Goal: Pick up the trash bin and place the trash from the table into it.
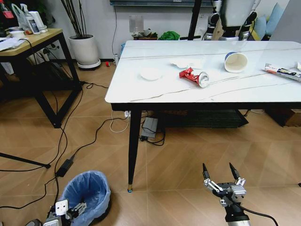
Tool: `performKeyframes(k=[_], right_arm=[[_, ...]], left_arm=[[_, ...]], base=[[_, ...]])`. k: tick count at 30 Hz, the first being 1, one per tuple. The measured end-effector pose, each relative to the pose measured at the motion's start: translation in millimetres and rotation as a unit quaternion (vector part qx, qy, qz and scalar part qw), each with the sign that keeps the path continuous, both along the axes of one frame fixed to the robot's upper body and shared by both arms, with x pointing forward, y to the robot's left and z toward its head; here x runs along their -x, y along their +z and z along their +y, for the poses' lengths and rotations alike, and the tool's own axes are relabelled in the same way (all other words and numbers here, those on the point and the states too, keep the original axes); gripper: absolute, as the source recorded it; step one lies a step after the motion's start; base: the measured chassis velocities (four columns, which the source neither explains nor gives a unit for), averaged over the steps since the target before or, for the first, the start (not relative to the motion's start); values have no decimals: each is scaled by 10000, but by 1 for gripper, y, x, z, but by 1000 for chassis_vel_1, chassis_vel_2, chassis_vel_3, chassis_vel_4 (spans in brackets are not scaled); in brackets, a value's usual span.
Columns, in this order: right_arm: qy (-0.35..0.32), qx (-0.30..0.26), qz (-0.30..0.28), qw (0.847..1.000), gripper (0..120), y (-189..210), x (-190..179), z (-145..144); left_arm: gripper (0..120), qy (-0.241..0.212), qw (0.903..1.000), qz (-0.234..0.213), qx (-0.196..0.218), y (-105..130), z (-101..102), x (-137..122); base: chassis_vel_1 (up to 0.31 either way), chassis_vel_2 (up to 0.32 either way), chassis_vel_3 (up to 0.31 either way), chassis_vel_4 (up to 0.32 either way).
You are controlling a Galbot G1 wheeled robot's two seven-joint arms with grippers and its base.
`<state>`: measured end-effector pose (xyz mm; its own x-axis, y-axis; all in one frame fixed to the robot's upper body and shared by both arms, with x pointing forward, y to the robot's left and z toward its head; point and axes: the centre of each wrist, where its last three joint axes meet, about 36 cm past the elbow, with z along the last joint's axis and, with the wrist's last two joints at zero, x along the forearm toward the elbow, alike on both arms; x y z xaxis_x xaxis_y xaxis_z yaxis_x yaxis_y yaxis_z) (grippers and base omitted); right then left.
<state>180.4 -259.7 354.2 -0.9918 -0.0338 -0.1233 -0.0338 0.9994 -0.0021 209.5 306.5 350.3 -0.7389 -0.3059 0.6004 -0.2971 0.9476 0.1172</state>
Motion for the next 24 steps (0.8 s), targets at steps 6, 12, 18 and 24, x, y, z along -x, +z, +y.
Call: performKeyframes(k=[6, 12, 18, 24], right_arm=[[-57, -26, -24, 10000, 100, 0, -1, -3], [-59, -48, -14, 10000, 100, 0, -1, -3], [-62, -50, -15, 10000, 100, 2, -1, -3], [-88, -21, -15, 10000, 100, 3, 0, -6]], left_arm=[[100, 111, 9999, -12, -128, 9, 14, -7], [100, 251, 9995, -68, -199, 9, 32, -19], [97, 208, 9997, -71, -120, -4, 44, -40], [80, 210, 9998, -61, -23, -12, 46, -50]], base=[[0, 0, 0, 0], [0, 0, 0, 0], [0, 0, 0, 0], [0, 0, 0, 0]])
